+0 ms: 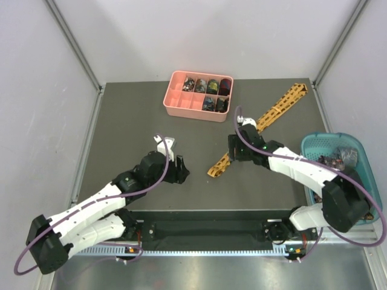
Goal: Roll the ties
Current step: Flatten the tie
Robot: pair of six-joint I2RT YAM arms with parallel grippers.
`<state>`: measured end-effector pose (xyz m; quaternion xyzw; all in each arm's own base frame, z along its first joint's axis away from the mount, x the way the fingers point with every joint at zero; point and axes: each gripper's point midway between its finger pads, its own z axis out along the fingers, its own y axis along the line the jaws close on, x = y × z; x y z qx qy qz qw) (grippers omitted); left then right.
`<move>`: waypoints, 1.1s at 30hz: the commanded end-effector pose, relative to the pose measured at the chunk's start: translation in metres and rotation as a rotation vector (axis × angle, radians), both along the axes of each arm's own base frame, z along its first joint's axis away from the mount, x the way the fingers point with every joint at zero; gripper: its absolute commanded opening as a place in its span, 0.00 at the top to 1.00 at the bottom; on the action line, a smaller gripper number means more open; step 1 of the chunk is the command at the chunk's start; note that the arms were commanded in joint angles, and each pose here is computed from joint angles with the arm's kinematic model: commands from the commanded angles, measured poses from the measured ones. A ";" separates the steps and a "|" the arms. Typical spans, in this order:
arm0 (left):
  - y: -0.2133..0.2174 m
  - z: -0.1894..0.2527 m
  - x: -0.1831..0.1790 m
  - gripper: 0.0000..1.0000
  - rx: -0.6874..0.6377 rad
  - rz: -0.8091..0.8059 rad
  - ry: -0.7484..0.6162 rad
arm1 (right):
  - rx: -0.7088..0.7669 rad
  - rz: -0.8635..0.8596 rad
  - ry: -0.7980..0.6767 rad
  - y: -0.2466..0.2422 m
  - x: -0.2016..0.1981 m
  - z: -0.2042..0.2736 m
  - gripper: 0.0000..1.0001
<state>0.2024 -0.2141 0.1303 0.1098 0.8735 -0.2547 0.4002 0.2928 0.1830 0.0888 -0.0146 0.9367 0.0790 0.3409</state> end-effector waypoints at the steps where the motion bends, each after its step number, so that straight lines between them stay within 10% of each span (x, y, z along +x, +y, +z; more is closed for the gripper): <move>1: -0.004 0.021 -0.001 0.36 -0.058 -0.009 -0.030 | 0.072 0.336 -0.157 0.045 -0.003 0.033 0.37; 12: -0.007 0.036 -0.003 0.36 -0.074 -0.029 -0.034 | 0.026 0.613 -0.034 0.111 -0.013 -0.001 1.00; 33: -0.006 0.005 -0.008 0.36 -0.012 -0.050 0.025 | 0.005 0.472 -0.046 0.104 -0.050 -0.042 1.00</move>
